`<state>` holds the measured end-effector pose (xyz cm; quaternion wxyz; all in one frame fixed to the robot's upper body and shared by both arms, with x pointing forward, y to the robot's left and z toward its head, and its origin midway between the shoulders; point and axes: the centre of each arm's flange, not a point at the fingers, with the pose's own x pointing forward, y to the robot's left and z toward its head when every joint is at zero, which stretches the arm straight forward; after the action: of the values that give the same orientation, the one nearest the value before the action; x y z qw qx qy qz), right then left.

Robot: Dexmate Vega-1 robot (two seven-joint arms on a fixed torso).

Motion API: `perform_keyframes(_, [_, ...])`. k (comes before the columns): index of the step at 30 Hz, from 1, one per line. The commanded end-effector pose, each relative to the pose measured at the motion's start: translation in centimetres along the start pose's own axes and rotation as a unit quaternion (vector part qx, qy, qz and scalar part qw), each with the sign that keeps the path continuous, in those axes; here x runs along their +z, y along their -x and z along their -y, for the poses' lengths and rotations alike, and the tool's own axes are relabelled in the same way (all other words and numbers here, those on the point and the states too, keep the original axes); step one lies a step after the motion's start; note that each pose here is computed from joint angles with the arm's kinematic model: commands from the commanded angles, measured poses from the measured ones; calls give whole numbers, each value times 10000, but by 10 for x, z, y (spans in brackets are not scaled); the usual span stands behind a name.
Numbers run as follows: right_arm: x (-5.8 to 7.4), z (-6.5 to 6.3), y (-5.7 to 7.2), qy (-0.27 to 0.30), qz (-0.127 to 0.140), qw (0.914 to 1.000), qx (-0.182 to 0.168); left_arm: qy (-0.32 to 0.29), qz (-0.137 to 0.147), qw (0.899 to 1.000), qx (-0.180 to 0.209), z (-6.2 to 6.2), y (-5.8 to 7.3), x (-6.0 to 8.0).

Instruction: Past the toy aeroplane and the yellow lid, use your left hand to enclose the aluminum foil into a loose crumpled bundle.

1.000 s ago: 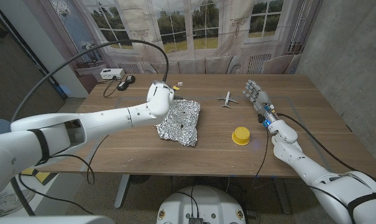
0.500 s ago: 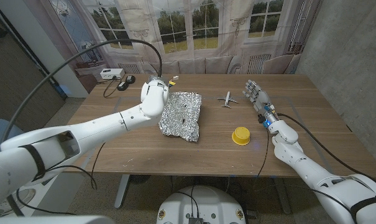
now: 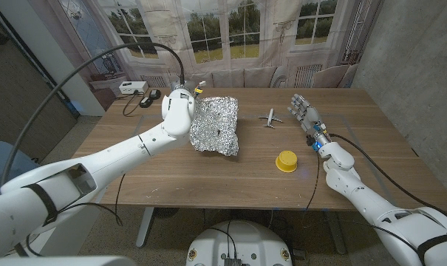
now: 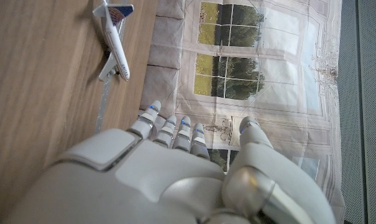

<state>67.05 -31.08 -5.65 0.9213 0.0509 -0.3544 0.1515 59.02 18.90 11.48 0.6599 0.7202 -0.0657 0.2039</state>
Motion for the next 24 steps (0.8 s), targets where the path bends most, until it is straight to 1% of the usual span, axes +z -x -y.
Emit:
perform_keyframes(1, [0,0,-6,1,-18,10000,-3,550,-349,9979,15,-8,-18,-18])
perform_keyframes(5, [-1,0,-8,1,-35,10000,-5,675,-534,9963,49,-8,-28,-23])
perform_keyframes(8, [-2,0,-9,3,-48,10000,-7,710,-628,9955,93,-9,-35,-23])
perform_keyframes(16, [-3,2,-12,20,-60,10000,-26,654,-746,9951,37,-9,-51,-15])
perform_keyframes(19, [-2,2,-13,27,-57,10000,-26,665,-788,9947,-55,-8,-58,-13])
perform_keyframes(24, [-2,3,-15,32,-56,10000,-31,665,-772,9939,-422,-6,-73,-8])
